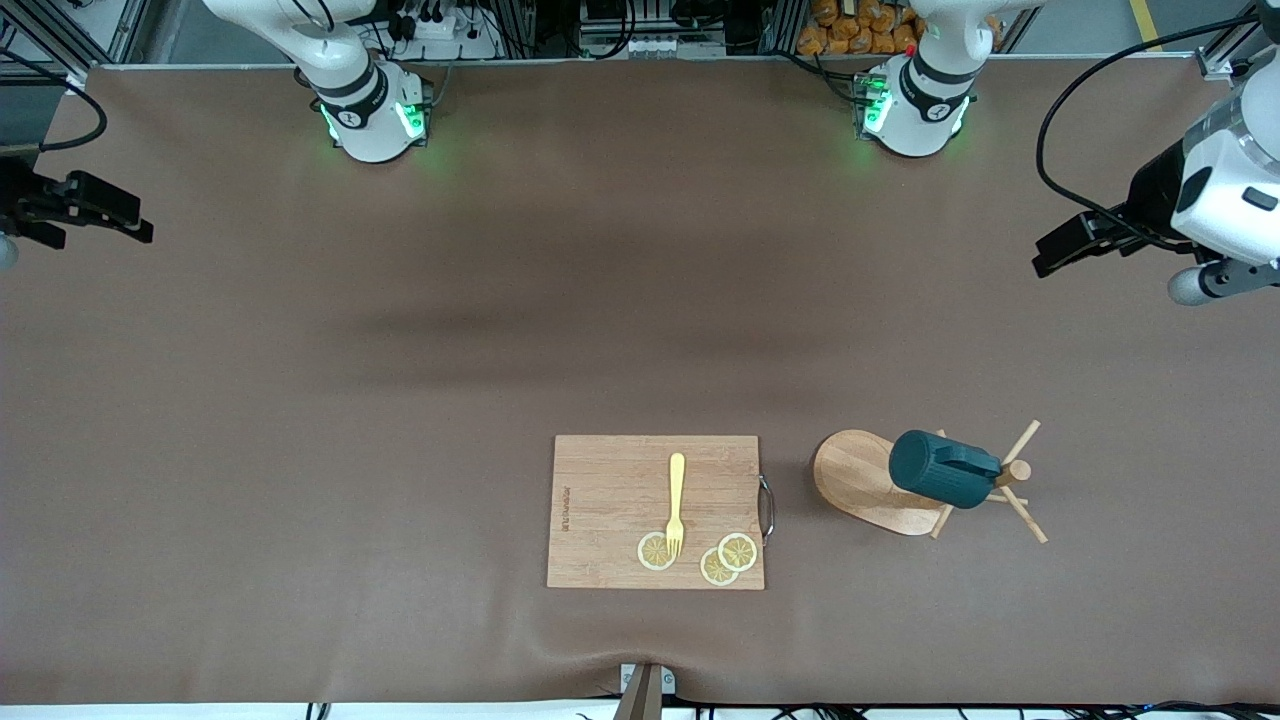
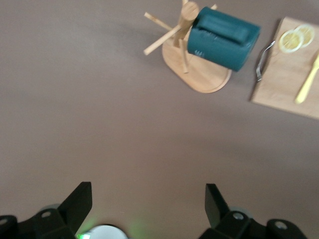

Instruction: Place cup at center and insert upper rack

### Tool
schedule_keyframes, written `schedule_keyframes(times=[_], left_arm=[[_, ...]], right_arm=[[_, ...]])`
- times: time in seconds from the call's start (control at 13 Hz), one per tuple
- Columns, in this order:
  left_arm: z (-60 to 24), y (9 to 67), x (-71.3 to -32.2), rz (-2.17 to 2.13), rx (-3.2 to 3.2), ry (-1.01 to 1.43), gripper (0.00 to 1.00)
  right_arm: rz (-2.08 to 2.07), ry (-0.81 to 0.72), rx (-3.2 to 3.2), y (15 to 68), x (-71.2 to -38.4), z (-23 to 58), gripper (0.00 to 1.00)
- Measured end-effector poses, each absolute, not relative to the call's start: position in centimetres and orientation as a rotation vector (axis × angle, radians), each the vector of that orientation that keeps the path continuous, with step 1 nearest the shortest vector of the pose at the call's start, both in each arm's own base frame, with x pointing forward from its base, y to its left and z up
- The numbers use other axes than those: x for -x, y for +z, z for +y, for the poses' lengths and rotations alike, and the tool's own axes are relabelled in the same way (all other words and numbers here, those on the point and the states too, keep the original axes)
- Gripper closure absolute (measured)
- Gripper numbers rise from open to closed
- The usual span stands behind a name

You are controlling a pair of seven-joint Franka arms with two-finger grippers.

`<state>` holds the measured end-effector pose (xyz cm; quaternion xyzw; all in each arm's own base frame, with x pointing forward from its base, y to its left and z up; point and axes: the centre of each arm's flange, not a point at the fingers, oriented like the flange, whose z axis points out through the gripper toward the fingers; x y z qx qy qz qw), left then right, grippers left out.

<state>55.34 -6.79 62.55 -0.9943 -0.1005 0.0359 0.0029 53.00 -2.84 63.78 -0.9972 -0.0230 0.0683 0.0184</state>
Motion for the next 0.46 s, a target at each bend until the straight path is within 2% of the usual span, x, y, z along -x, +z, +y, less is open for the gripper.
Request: schedule_keyframes(times=[0.23, 0.46], left_arm=[[-2.6, 61.2, -55.4, -0.198, 3.121, 0.095, 0.00], [-2.4, 61.5, -55.3, -0.177, 3.123, 0.075, 0.00]], right_arm=[[-0.070, 0.226, 3.094, 64.2, -52.4, -2.9, 0.00], [-0.065, 0.226, 3.094, 64.3, -52.3, -2.9, 0.00]])
